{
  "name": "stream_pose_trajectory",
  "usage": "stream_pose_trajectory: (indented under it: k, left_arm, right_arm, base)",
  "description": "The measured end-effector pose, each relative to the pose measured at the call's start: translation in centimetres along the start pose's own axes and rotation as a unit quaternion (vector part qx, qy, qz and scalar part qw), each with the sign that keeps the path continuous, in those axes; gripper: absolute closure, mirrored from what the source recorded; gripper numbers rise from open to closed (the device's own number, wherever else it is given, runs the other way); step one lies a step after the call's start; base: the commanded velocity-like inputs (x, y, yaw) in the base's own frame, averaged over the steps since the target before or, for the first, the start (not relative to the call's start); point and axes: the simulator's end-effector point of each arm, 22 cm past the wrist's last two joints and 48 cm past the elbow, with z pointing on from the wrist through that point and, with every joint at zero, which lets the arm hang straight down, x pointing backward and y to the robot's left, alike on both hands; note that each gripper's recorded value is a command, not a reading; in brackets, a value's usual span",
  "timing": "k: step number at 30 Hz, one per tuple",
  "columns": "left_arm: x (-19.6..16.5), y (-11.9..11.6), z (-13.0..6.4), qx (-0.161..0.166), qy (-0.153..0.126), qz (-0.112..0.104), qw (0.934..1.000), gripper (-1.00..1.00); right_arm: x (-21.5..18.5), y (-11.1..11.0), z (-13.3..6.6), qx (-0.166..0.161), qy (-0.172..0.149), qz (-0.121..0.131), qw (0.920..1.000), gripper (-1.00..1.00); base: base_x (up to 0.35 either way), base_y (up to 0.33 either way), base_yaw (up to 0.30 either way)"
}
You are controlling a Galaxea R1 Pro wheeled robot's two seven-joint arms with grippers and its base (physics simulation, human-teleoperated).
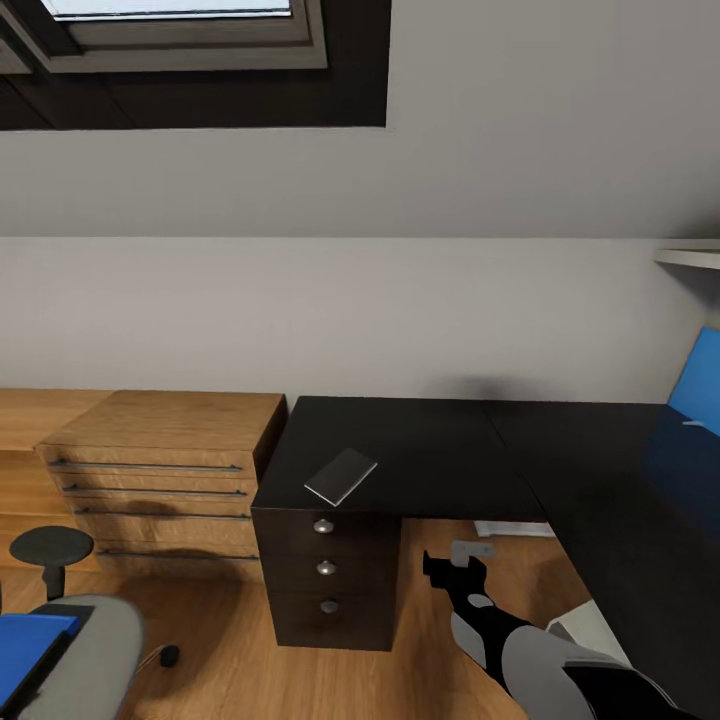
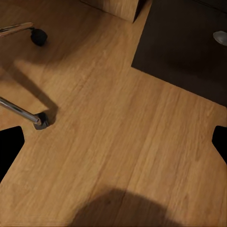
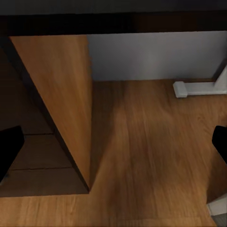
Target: In the bedroom, organize the workspace by keeping the computer under the desk, ensuring the monitor is on the desk, placing the keyboard on the desk next to the monitor, placing the mouse on the desk next to the keyboard, moving the folder from the swivel chair onto the desk next to the mouse, stacking the notebook on top of the folder with the pen on top of the notebook, and positioning the swivel chair next to the desk.
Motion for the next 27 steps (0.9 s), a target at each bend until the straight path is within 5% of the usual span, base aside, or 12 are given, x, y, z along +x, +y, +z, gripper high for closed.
stream_pose_trajectory:
  k: [14, 21, 27]
  left_arm:
    - [0.0, 0.1, 0.0, 0.000, 0.000, 0.002, 1.0000, -1.00]
    - [0.0, 0.2, 0.0, -0.001, -0.001, 0.003, 1.0000, -1.00]
    - [0.1, 0.2, 0.0, -0.001, 0.000, 0.003, 1.0000, -1.00]
  right_arm:
    - [-5.8, 0.9, 0.8, -0.003, -0.046, 0.004, 0.9989, -1.00]
    - [-12.9, 0.6, 1.1, 0.002, -0.013, 0.013, 0.9998, -1.00]
    - [-13.6, 1.3, 0.9, -0.005, -0.013, 0.041, 0.9991, -1.00]
  base:
    - [0.000, 0.000, 0.000]
    - [0.000, 0.000, 0.000]
    - [0.027, 0.000, 0.129]
